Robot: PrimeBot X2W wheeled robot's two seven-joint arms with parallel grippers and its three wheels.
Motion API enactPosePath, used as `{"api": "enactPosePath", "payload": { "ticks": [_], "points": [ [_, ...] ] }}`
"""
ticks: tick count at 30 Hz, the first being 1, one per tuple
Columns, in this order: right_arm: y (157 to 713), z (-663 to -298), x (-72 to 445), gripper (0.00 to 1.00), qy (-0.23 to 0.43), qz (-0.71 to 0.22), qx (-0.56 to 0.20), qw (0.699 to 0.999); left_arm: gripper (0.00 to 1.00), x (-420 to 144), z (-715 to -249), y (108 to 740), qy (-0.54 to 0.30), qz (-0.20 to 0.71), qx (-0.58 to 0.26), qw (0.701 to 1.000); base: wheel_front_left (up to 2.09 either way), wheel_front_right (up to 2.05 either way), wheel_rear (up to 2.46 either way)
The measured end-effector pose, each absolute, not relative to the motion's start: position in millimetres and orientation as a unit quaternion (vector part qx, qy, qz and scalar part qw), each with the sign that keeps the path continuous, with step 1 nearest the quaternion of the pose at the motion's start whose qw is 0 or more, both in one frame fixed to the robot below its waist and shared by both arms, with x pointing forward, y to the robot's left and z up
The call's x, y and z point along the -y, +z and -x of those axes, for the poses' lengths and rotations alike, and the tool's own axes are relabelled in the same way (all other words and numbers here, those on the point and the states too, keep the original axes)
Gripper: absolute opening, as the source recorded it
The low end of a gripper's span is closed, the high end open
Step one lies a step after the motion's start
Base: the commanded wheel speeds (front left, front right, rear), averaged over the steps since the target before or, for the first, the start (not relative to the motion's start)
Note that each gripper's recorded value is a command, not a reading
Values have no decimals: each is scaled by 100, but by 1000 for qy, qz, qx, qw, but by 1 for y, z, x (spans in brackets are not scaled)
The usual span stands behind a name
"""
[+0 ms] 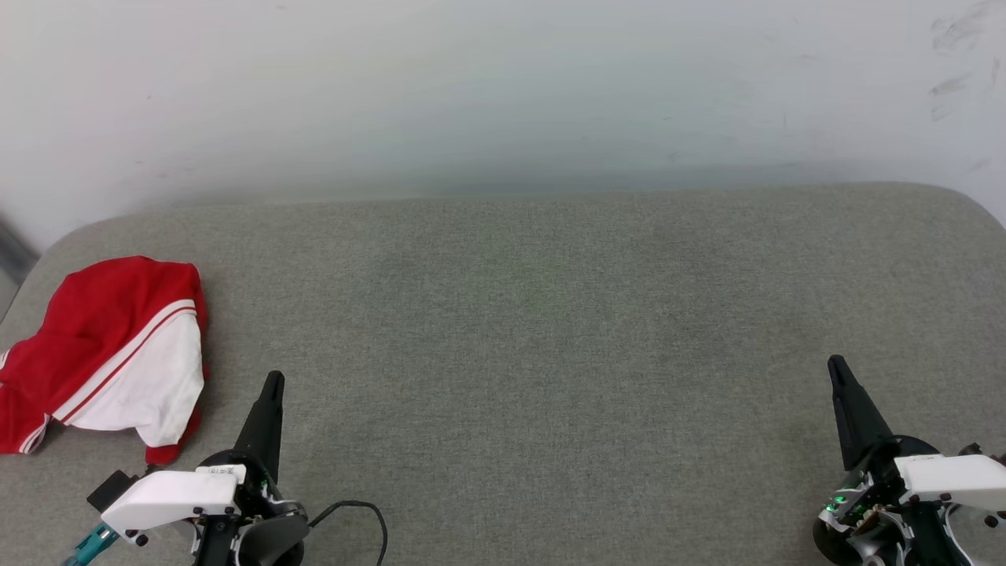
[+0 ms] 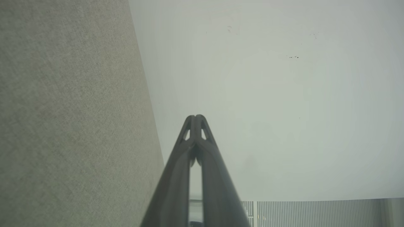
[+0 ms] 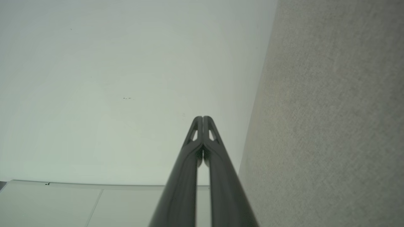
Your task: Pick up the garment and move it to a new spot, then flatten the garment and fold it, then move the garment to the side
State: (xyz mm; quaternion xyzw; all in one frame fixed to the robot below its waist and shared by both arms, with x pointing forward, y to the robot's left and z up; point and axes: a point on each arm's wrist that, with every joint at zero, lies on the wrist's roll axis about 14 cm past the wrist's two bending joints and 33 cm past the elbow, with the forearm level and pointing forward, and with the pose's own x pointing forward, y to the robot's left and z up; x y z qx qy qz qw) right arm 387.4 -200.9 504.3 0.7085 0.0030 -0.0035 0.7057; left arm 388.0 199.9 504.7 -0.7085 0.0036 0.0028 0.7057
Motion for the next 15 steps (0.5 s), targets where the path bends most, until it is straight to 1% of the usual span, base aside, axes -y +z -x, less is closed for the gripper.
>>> {"api": "enactPosePath", "payload": {
  "ticks": [15],
  "points": [
    [504, -387, 201, 0, -3, -708, -3, 706, 0, -200, -388, 505, 3, 709, -4, 706, 0, 0, 0]
  ]
}}
